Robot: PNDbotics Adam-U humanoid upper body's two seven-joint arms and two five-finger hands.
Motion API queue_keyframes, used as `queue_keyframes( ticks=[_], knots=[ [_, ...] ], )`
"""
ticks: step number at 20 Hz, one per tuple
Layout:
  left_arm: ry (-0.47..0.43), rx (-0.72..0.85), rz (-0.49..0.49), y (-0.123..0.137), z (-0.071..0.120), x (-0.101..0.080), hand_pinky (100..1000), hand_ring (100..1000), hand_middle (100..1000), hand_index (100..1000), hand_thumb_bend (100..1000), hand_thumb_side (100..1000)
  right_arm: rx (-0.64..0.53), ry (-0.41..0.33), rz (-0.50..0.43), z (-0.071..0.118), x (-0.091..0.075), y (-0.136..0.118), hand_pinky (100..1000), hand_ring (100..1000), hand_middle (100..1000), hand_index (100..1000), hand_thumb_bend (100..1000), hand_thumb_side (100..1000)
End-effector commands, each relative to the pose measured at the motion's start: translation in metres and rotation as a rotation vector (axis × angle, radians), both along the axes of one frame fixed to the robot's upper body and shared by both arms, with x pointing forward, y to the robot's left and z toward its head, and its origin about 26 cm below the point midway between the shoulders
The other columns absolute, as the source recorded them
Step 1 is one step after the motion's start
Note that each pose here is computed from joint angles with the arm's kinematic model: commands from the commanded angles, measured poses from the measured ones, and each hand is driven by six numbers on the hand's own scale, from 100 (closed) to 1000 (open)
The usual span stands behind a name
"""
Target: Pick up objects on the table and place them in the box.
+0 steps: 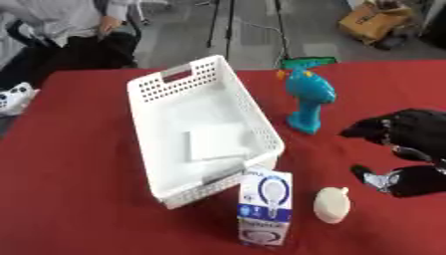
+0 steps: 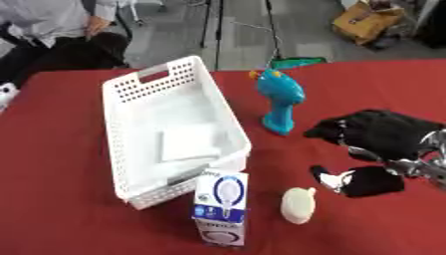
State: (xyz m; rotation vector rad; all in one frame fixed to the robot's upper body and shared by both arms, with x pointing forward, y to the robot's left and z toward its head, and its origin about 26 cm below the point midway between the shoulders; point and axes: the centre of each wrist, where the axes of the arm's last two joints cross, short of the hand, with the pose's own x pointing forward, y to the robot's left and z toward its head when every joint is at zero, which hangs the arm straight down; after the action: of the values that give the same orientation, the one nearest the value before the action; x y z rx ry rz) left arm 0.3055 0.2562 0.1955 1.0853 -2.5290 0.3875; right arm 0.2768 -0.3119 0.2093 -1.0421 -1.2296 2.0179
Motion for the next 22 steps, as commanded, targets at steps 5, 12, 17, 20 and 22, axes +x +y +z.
queue_keyframes(
  ticks=[5,12,17,20,22],
  knots=[
    [-0.022,0.003,-0.016,-0.002,0.007,-0.001,686,734,737,819,100,1000,-0.064,-0.035,0.02,0.005,0.002,0.013,715,725,876,1000,226,1000],
    [-0.02,-0.001,-0.02,-0.003,0.007,-0.001,685,735,735,818,100,1000,-0.099,0.01,0.042,-0.001,0.003,0.023,712,717,886,1000,250,1000],
    [-0.019,-0.003,-0.022,-0.003,0.006,-0.001,684,735,731,818,100,1000,-0.195,0.075,0.042,-0.004,0.002,0.024,707,759,936,1000,466,863],
    [-0.019,-0.002,-0.025,-0.004,0.006,-0.001,684,735,729,818,100,1000,-0.283,0.107,0.043,-0.006,0.002,0.025,694,753,945,1000,485,813],
    [-0.019,-0.002,-0.025,-0.004,0.006,-0.001,684,735,729,818,100,1000,-0.309,0.118,0.048,-0.006,0.002,0.026,673,741,945,1000,489,797]
  ],
)
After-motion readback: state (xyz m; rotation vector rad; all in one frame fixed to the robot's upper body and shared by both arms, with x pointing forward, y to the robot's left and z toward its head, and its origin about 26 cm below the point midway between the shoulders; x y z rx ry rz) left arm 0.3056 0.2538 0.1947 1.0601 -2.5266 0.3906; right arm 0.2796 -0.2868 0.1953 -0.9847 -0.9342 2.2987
